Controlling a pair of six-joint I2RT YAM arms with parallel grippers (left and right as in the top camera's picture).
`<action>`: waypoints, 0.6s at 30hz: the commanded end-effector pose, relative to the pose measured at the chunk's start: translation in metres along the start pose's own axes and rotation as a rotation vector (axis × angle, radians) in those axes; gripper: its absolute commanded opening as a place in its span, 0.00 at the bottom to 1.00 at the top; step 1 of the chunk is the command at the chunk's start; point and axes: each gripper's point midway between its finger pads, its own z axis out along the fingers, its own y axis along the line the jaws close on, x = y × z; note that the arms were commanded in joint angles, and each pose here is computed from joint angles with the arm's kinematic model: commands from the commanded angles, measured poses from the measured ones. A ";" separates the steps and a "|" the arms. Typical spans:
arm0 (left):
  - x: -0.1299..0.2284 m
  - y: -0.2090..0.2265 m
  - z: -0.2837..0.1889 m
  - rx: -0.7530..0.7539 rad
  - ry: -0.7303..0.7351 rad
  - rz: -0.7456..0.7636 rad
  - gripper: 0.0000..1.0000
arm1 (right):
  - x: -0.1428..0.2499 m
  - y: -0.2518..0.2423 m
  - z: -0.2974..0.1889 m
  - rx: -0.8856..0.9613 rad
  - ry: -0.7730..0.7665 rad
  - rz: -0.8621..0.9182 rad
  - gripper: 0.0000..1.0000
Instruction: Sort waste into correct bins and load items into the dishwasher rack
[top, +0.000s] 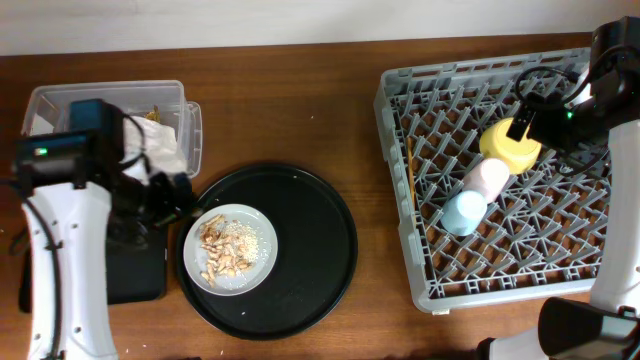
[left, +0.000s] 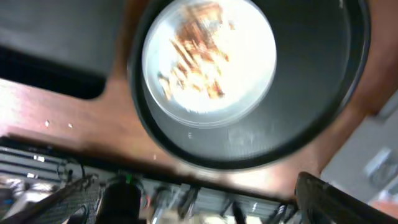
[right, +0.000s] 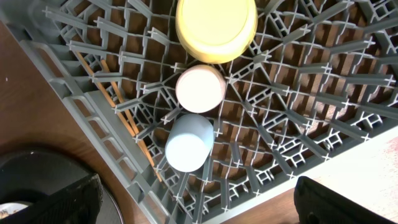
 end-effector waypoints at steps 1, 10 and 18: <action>0.024 -0.030 0.010 0.021 0.058 0.174 0.99 | 0.000 0.000 0.002 -0.004 0.009 0.005 0.99; 0.050 -0.091 0.050 0.037 0.046 0.431 0.99 | 0.000 0.000 0.002 -0.004 0.009 0.005 0.99; 0.054 -0.096 0.055 0.000 0.025 0.488 0.99 | 0.000 0.000 0.002 -0.004 0.009 0.005 0.99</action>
